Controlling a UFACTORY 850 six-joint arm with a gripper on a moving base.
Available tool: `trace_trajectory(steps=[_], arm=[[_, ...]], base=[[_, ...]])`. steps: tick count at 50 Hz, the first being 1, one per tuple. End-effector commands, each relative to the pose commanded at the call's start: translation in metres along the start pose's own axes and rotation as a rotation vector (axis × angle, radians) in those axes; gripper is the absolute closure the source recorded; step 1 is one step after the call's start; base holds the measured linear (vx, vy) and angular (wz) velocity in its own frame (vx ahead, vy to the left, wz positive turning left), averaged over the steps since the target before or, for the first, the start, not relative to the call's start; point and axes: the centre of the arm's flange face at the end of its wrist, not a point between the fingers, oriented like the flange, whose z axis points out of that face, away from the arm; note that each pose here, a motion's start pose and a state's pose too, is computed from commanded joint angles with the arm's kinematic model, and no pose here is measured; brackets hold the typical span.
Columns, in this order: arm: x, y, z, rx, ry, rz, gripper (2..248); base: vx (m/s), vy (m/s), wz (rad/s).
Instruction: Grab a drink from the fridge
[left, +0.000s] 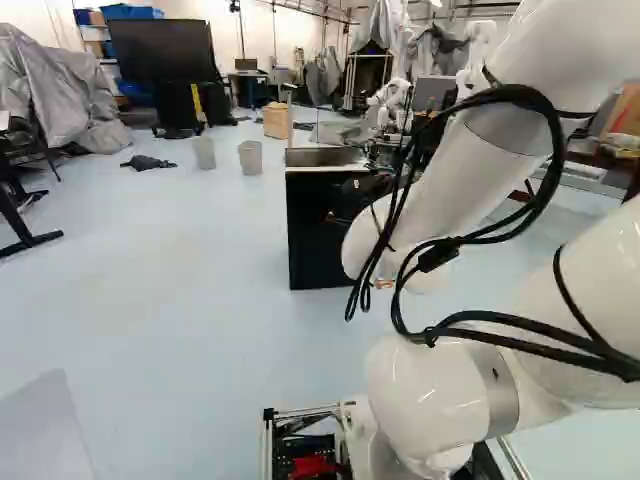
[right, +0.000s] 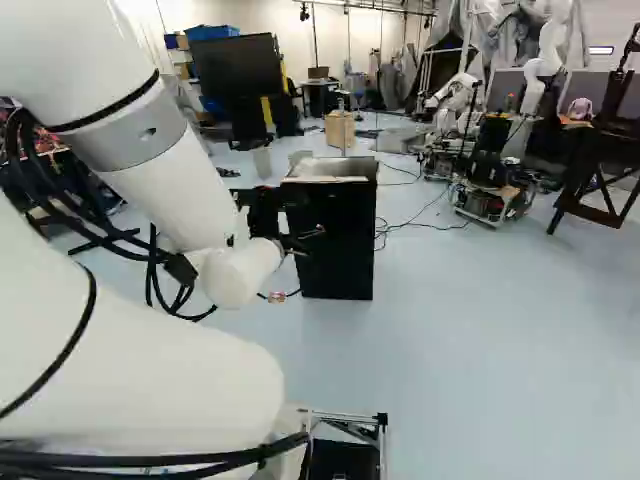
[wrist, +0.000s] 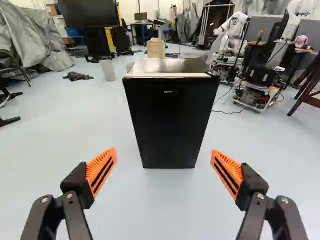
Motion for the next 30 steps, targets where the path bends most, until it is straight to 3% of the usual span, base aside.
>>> trace_trajectory(steps=[30], arm=[[0.0, 0.0, 0.0, 0.0, 0.0, 0.0, 3]], base=[[0.008, 0.0, -0.001]])
